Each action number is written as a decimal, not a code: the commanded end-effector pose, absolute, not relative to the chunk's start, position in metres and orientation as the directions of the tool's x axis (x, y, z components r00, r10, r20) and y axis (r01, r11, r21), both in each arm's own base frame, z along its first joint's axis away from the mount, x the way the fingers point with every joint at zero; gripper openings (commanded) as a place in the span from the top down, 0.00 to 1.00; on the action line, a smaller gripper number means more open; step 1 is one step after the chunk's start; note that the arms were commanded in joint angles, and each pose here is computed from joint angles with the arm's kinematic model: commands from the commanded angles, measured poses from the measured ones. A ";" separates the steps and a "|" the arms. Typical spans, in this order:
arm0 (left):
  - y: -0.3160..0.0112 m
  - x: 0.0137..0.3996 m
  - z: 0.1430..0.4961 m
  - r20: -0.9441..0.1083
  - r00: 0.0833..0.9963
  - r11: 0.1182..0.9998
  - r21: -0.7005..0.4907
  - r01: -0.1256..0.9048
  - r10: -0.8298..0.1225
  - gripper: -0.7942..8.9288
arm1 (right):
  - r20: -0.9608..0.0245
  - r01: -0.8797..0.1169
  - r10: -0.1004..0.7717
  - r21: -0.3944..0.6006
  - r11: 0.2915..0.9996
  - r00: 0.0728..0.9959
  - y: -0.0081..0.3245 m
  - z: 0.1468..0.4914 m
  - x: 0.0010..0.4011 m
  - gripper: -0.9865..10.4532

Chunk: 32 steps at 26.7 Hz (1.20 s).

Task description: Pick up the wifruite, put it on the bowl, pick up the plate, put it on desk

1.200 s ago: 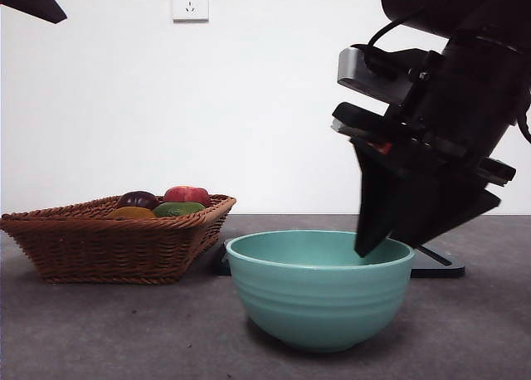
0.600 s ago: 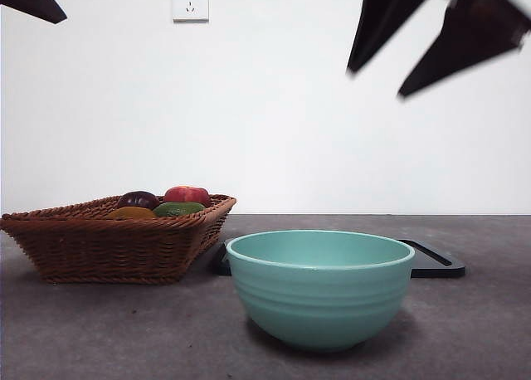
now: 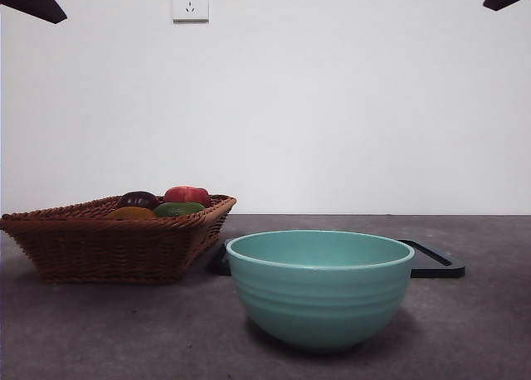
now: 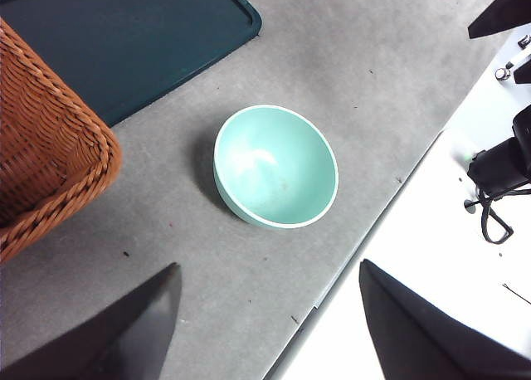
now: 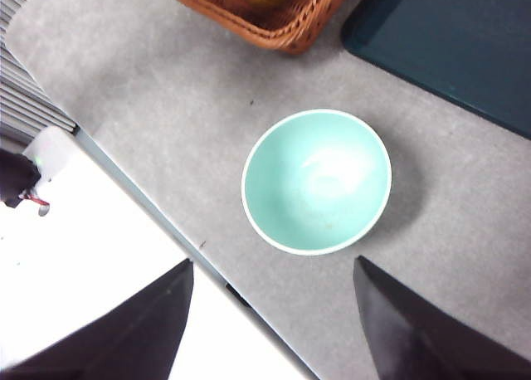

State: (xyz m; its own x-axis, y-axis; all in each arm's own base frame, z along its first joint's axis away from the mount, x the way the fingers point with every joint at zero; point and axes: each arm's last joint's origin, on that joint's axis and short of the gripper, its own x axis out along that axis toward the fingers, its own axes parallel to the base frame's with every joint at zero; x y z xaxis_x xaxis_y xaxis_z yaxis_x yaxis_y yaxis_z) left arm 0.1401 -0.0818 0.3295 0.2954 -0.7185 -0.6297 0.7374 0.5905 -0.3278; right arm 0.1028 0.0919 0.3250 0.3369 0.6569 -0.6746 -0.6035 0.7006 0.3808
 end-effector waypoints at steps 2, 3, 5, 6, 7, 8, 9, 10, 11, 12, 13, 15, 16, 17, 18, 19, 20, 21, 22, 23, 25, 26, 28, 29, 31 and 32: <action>-0.083 0.141 0.334 -0.619 0.296 0.576 -0.317 0.754 -0.728 0.57 | -0.666 -0.625 0.666 0.371 0.686 0.335 0.093 0.329 0.103 0.65; -0.083 0.141 0.333 -0.620 0.295 0.576 -0.318 0.753 -0.727 0.57 | -0.666 -0.625 0.666 0.371 0.686 0.335 0.093 0.329 0.103 0.65; -0.083 0.141 0.333 -0.620 0.295 0.576 -0.318 0.753 -0.727 0.57 | -0.666 -0.625 0.666 0.371 0.686 0.335 0.093 0.329 0.103 0.65; -0.083 0.141 0.333 -0.620 0.295 0.576 -0.318 0.753 -0.727 0.57 | -0.666 -0.625 0.666 0.371 0.686 0.335 0.093 0.329 0.103 0.65; -0.083 0.141 0.333 -0.620 0.294 0.576 -0.318 0.753 -0.727 0.57 | -0.666 -0.625 0.666 0.371 0.686 0.335 0.093 0.329 0.103 0.65; -0.083 0.141 0.333 -0.620 0.295 0.576 -0.318 0.753 -0.727 0.57 | -0.666 -0.625 0.666 0.371 0.686 0.335 0.093 0.329 0.103 0.65; -0.083 0.141 0.333 -0.620 0.295 0.576 -0.318 0.753 -0.727 0.57 | -0.666 -0.625 0.666 0.371 0.686 0.335 0.093 0.329 0.103 0.65; -0.083 0.141 0.333 -0.620 0.295 0.576 -0.318 0.753 -0.727 0.57 | -0.666 -0.625 0.666 0.371 0.686 0.335 0.093 0.329 0.103 0.65; -0.083 0.141 0.333 -0.620 0.295 0.576 -0.318 0.753 -0.727 0.57 | -0.666 -0.625 0.666 0.371 0.686 0.335 0.093 0.329 0.103 0.65; -0.083 0.141 0.333 -0.620 0.295 0.576 -0.318 0.753 -0.727 0.61 | -0.667 -0.625 0.666 0.371 0.687 0.335 0.093 0.329 0.103 0.66; -0.083 0.141 0.333 -0.620 0.294 0.576 -0.318 0.753 -0.727 0.69 | -0.667 -0.625 0.666 0.372 0.687 0.335 0.093 0.329 0.103 0.71; -0.083 0.141 0.333 -0.620 0.295 0.576 -0.317 0.753 -0.727 0.90 | -0.667 -0.626 0.664 0.368 0.687 0.337 0.093 0.329 0.103 0.86; -0.083 0.141 0.333 -0.620 0.295 0.576 -0.317 0.753 -0.727 0.90 | -0.667 -0.628 0.664 0.365 0.687 0.338 0.093 0.329 0.103 0.91; -0.083 0.141 0.333 -0.620 0.295 0.576 -0.317 0.753 -0.727 0.90 | -0.667 -0.629 0.664 0.365 0.686 0.337 0.093 0.329 0.103 0.91; -0.083 0.141 0.333 -0.620 0.295 0.576 -0.317 0.753 -0.727 0.90 | -0.667 -0.629 0.664 0.364 0.686 0.338 0.093 0.329 0.103 0.91; -0.083 0.141 0.333 -0.620 0.295 0.576 -0.317 0.753 -0.727 0.90 | -0.666 -0.630 0.664 0.364 0.686 0.339 0.093 0.329 0.103 0.91; -0.083 0.141 0.333 -0.620 0.295 0.576 -0.317 0.753 -0.727 0.90 | -0.665 -0.630 0.665 0.364 0.686 0.340 0.093 0.329 0.103 0.91; -0.083 0.141 0.333 -0.620 0.295 0.576 -0.317 0.753 -0.727 0.90 | -0.664 -0.630 0.666 0.364 0.686 0.340 0.094 0.329 0.103 0.91; -0.083 0.141 0.333 -0.620 0.295 0.576 -0.317 0.753 -0.727 0.90 | -0.663 -0.631 0.667 0.365 0.685 0.341 0.094 0.329 0.103 0.91; -0.083 0.141 0.333 -0.620 0.295 0.576 -0.318 0.753 -0.727 0.90 | -0.662 -0.631 0.667 0.365 0.685 0.341 0.094 0.329 0.103 0.91; -0.083 0.141 0.333 -0.620 0.295 0.577 -0.318 0.753 -0.727 0.90 | -0.662 -0.631 0.667 0.364 0.685 0.342 0.094 0.329 0.103 0.91; -0.083 0.141 0.333 -0.620 0.295 0.577 -0.317 0.753 -0.727 0.90 | -0.661 -0.631 0.668 0.365 0.684 0.342 0.094 0.329 0.103 0.91; -0.083 0.141 0.333 -0.619 0.296 0.576 -0.317 0.753 -0.727 0.90 | -0.661 -0.631 0.668 0.365 0.684 0.342 0.094 0.329 0.103 0.91; -0.083 0.141 0.334 -0.619 0.296 0.576 -0.317 0.753 -0.727 0.90 | -0.661 -0.631 0.668 0.364 0.685 0.342 0.094 0.329 0.103 0.91; -0.083 0.142 0.334 -0.617 0.298 0.576 -0.315 0.754 -0.728 0.90 | -0.661 -0.631 0.668 0.364 0.685 0.342 0.094 0.329 0.103 0.91; -0.083 0.142 0.334 -0.616 0.299 0.576 -0.315 0.755 -0.729 0.90 | -0.661 -0.631 0.668 0.364 0.685 0.342 0.094 0.329 0.103 0.91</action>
State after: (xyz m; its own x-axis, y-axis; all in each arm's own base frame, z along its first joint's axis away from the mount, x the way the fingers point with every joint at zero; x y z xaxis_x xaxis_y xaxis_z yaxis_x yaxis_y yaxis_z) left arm 0.1401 -0.0818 0.3294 0.2948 -0.7182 -0.6304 0.7373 0.5905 -0.3280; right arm 0.1030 0.0920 0.3252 0.3389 0.6575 -0.6729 -0.6142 0.6964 0.3712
